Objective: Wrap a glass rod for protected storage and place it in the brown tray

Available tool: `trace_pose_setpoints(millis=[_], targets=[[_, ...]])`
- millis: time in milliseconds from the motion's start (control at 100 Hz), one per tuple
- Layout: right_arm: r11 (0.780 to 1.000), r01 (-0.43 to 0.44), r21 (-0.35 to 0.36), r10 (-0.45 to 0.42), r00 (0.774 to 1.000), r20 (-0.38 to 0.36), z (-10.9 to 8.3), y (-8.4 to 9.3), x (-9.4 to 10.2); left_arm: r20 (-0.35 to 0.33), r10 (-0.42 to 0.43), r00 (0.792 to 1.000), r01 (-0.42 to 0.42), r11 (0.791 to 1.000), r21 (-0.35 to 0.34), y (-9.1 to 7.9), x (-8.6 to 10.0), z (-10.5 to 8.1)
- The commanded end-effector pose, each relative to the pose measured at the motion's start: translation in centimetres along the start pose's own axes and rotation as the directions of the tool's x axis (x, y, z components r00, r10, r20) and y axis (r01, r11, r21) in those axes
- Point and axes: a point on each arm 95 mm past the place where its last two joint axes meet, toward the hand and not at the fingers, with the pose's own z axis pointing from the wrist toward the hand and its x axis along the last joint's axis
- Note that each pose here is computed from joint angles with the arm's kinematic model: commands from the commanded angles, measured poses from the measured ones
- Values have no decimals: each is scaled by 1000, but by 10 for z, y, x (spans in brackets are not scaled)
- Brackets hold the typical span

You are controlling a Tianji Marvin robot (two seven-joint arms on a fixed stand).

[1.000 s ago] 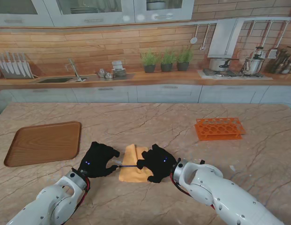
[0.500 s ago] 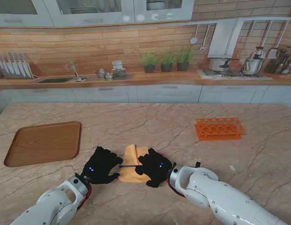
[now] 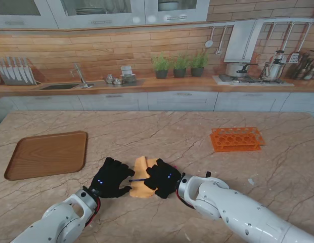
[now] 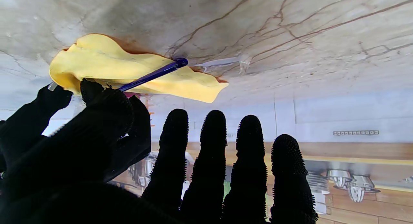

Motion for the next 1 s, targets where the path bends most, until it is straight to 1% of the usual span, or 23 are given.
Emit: trace_pose_setpoints(millis=[0,270,470,590,780,890,990], targets=[[1000,-11,24,11,1000,-5,-2,-11,3,-11,-14,1000,14,1000,-7,1,5,2],[998,-45,-40,45,999,17,-2,-1,-6,-26,-42,999,41,999,-12,-2,10,10],[994,-65,-84,67,997,28,-1,6,-16,-25,-84,996,84,996,5,-7,12,18],[992,-78,-95,82,996,40,2,8,-23,-20,-112,994,112,994,9,-9,14,22],[991,-86,-100,92,994,61,7,10,-34,-12,-135,991,135,991,7,-11,13,28],[991,-87,-100,95,993,75,11,9,-41,2,-176,984,176,984,25,-14,14,30],[991,-93,-98,102,991,86,15,9,-47,0,-187,982,187,981,44,-17,13,32]])
